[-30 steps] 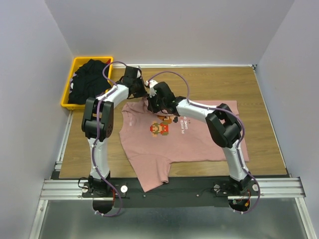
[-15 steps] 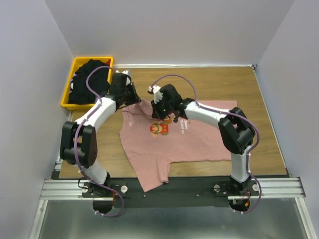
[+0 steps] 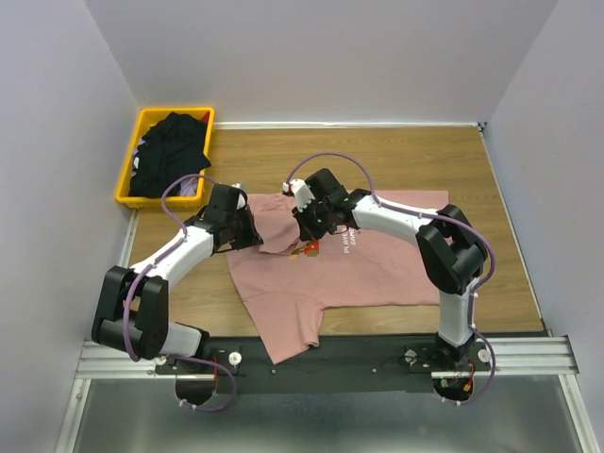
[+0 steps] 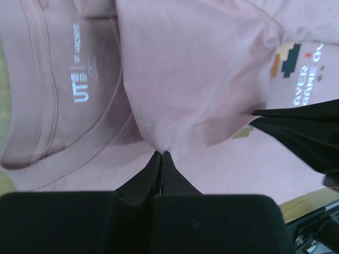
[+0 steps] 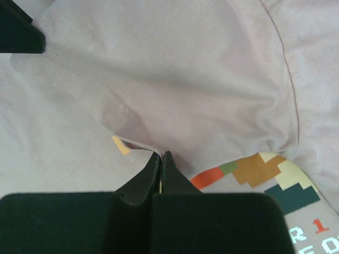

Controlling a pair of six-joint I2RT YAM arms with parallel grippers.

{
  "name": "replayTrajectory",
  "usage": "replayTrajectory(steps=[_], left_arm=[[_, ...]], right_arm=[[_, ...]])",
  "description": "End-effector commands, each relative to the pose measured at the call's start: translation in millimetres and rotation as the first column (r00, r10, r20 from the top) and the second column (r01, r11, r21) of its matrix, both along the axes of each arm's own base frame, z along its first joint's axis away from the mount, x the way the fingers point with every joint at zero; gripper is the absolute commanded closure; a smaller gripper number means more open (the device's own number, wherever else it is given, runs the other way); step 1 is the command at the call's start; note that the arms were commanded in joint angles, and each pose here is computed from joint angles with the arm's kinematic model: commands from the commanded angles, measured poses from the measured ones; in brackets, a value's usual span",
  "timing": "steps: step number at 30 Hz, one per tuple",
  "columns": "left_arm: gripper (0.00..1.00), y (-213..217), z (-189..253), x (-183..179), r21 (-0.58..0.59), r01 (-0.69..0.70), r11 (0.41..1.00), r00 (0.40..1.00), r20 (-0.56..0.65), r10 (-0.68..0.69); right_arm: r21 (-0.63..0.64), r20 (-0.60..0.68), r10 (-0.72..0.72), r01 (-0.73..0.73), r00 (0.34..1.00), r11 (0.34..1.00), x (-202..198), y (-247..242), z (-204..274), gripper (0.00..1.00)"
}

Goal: Fold and stack the t-shirts
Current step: Fold the tshirt

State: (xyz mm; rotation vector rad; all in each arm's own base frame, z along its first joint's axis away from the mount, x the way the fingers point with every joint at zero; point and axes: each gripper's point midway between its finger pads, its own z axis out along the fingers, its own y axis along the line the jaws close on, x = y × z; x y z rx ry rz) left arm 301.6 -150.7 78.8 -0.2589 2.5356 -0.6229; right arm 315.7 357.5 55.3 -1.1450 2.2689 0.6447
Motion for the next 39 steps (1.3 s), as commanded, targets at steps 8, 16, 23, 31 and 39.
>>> replayTrajectory(steps=[8,16,23,31,39], left_arm=[[1.0,8.0,-20.8,-26.4,0.028,-0.028,0.999,0.998,-0.055,0.029],[1.0,9.8,-26.1,-32.5,0.023,-0.061,0.998,0.996,-0.064,0.063],[0.84,4.3,-20.7,-39.6,-0.013,-0.061,0.998,0.996,-0.062,0.06],[0.42,10.7,7.2,-47.7,-0.056,-0.15,0.987,0.988,0.026,0.152],[0.4,84.1,36.7,29.5,-0.005,-0.351,0.936,0.905,0.256,0.34]], right_arm=[[-0.082,-0.051,0.066,-0.07,0.997,0.994,-24.3,-19.0,-11.5,0.95],[-0.103,-0.066,0.06,-0.067,0.996,0.992,-22.7,-18.6,-11.5,0.72],[-0.112,0.009,0.008,-0.007,1.0,0.994,-5.4,-22.5,14.2,0.52],[-0.033,0.02,-0.327,0.328,0.945,0.944,63.6,-91.3,52.6,0.45],[0.027,-0.032,-0.821,0.822,0.57,0.569,133.5,-243.6,66.9,0.44]])
